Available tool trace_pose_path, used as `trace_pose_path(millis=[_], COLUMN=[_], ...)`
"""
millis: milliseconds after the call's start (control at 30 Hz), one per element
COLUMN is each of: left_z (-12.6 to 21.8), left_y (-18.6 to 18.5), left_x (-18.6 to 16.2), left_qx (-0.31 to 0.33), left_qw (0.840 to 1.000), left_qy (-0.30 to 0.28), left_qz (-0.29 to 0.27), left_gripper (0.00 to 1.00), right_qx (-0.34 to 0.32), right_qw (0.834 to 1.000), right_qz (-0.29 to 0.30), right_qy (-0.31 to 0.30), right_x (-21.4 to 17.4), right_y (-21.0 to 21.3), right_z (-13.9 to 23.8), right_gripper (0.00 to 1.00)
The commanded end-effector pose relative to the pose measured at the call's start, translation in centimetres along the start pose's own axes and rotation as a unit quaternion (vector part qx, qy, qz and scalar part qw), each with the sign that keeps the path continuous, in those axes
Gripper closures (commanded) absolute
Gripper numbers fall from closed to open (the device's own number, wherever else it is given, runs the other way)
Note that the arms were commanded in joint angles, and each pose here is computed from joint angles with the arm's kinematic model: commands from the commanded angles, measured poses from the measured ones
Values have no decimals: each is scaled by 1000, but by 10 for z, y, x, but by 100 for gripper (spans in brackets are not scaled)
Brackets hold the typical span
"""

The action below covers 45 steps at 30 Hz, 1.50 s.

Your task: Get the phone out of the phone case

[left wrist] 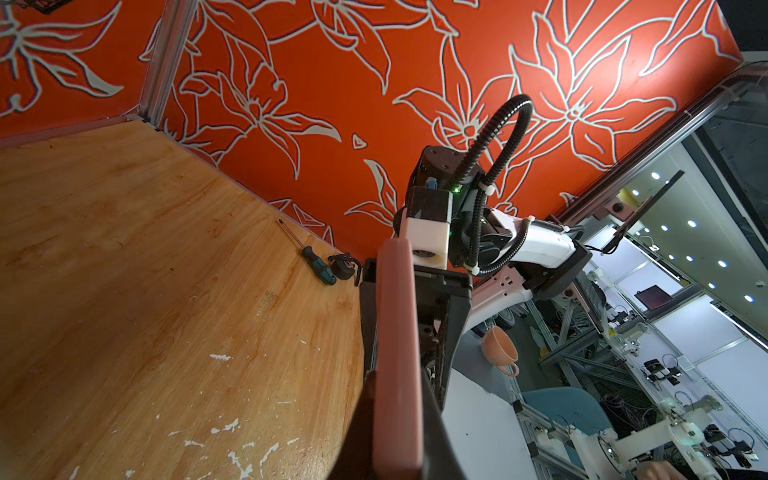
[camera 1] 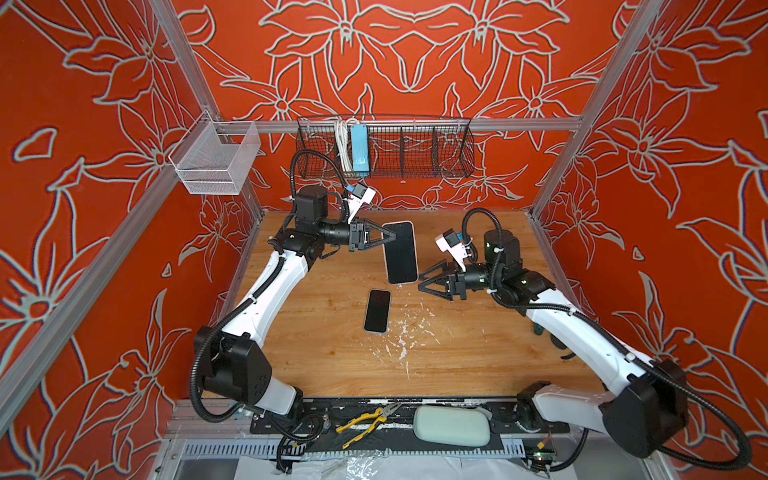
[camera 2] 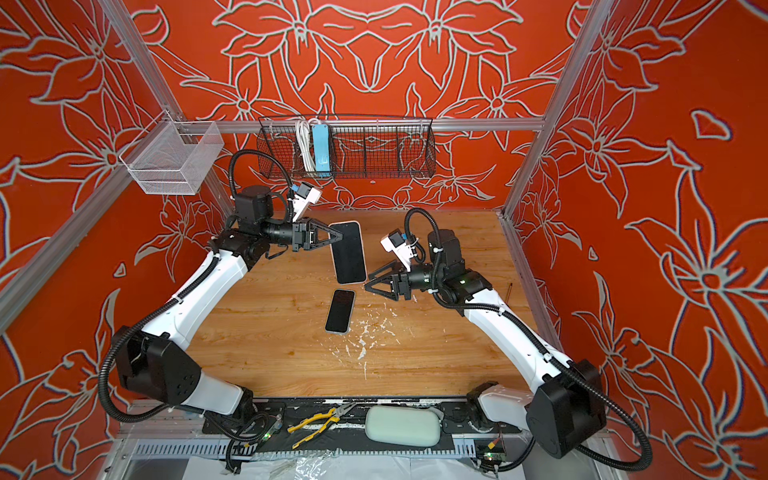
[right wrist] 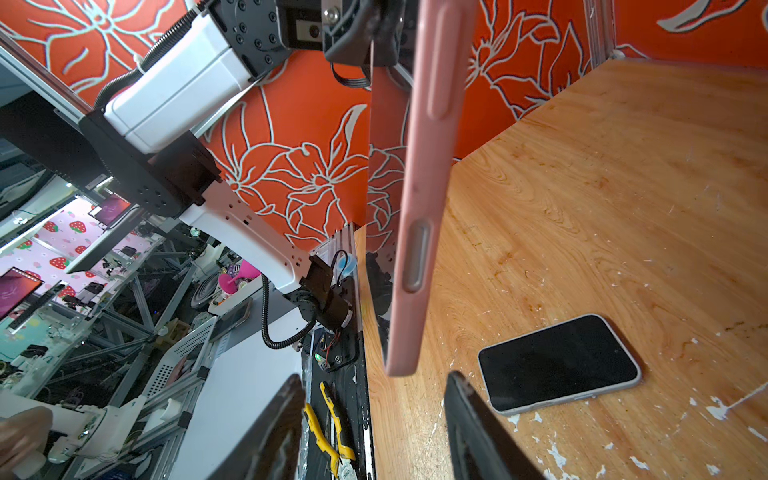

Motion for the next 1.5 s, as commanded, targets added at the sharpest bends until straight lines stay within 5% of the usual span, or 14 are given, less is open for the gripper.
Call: trace_pose_path(millis=[0, 1200, 1467], left_z=[-1, -4, -5], left_y=[-12, -9, -6], left_x=[3, 2, 2], left_qx=[-23, -47, -46], left_qw=[999, 999, 999], left_qy=[7, 10, 9], left_qz=[-26, -2, 1], left_gripper=[100, 100, 100], right_qx=[19, 48, 95], right_qw=[1000, 998, 994], right_qz=[15, 46, 51], right_qy=[-8, -20, -31], right_x=[7, 25, 34], right_y=[4, 23, 40], right_z=[-3, 1, 5], right_gripper=[49, 92, 92])
Point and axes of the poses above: each gripper's point midway between its finger pads, its own z axis back along the fingers, its own y axis along the line the jaws close on, x = y × z, the point moved 1 cm from there along z, back along the fingers, and after that the axes turned 15 degrees about z, right-handed, at the moved point
